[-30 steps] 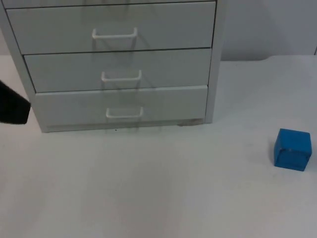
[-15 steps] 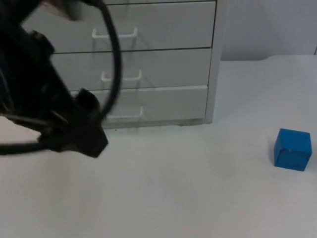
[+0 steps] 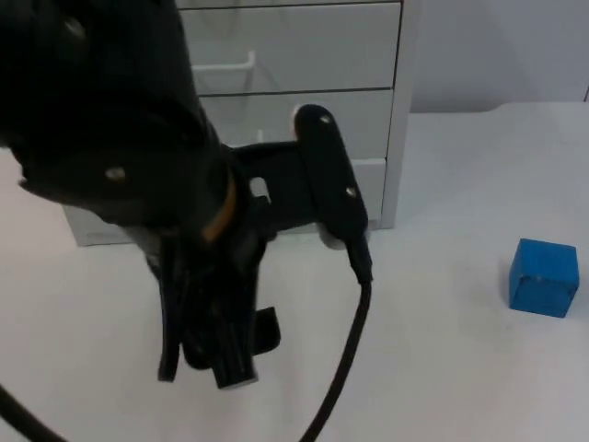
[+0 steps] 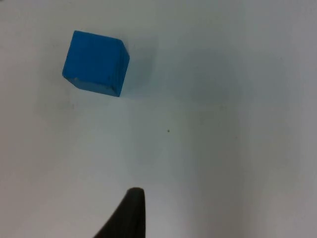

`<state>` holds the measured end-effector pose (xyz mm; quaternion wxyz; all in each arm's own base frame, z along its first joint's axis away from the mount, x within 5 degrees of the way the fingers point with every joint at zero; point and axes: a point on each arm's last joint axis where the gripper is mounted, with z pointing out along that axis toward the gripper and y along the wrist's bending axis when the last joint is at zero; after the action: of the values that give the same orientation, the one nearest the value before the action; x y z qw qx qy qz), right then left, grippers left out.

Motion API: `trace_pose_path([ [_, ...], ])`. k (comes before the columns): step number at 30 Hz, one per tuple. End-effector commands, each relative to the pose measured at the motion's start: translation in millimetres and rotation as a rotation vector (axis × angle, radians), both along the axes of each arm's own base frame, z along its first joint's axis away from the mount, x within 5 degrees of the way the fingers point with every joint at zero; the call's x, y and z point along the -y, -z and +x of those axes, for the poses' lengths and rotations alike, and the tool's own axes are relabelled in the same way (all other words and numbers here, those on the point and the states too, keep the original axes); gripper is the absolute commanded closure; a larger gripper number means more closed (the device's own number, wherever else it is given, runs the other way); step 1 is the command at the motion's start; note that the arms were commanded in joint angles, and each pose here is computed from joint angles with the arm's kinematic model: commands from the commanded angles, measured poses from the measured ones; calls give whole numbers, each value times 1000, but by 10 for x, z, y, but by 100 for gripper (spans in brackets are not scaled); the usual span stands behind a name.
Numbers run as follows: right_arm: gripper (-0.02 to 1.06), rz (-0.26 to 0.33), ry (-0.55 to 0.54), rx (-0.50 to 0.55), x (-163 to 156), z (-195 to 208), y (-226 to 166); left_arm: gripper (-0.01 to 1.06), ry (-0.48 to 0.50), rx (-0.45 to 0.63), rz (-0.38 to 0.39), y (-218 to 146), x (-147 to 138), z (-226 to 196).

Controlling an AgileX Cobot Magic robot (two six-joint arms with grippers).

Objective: Open the drawer with the left hand, place the block into the drawer with the right hand, then close the drawer with the left hand.

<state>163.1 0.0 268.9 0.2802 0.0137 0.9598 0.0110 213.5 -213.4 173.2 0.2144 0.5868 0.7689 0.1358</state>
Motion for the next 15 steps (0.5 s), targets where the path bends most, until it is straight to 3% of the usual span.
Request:
trace_pose_path([
  [1, -1, 6, 8, 16, 6, 12, -27, 22, 44, 49, -16, 8, 60, 46],
  [7, -1, 6, 8, 16, 6, 12, -27, 22, 147, 178, 66, 165, 112, 209],
  [15, -1, 3, 8, 16, 8, 12, -27, 24, 90, 184, 42, 399, -76, 519],
])
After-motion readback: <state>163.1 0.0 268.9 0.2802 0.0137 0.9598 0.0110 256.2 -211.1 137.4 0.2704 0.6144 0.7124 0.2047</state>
